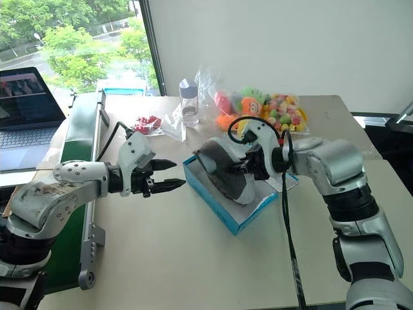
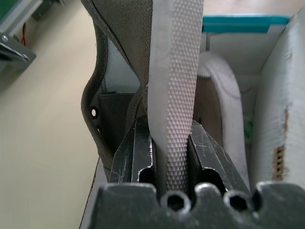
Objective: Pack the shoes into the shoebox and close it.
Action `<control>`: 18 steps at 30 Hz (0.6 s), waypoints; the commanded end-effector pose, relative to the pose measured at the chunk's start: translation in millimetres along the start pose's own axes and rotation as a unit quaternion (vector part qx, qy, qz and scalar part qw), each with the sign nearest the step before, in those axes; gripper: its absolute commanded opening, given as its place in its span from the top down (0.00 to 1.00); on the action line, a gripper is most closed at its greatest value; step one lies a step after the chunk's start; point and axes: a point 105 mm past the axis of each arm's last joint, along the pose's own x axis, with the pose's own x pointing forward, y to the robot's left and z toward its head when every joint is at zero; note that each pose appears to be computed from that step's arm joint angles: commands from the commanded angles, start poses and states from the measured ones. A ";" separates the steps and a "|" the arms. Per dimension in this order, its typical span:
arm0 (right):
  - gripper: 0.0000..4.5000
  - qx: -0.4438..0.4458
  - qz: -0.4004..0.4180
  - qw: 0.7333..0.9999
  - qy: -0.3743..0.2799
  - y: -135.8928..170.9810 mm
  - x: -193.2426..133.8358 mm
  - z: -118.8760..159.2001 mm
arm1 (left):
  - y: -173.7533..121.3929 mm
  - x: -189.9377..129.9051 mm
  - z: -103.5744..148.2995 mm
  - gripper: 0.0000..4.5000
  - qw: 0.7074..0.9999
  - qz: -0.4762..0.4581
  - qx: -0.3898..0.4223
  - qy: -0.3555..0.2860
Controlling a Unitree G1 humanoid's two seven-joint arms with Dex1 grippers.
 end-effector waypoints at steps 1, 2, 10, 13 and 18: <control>0.93 -0.035 -0.007 0.999 -0.010 -2.3 2.2 4.2 | 2.3 -10.9 16.2 0.31 0.999 0.015 0.025 -0.023; 0.93 -0.034 -0.010 0.999 -0.010 -4.2 5.4 3.5 | 2.1 -11.5 17.3 0.31 0.999 0.015 0.026 -0.024; 0.93 -0.034 -0.028 0.999 0.020 -25.7 38.1 -15.3 | -0.5 -13.9 20.3 0.31 0.999 0.014 0.031 -0.021; 0.93 -0.057 -0.052 0.996 0.046 -37.1 44.6 -24.9 | -1.3 -15.9 20.9 0.31 0.999 0.014 0.032 -0.019; 0.66 -0.113 -0.058 0.989 0.073 -36.1 51.1 -27.9 | -2.7 -17.3 21.0 0.31 0.999 0.014 0.032 -0.016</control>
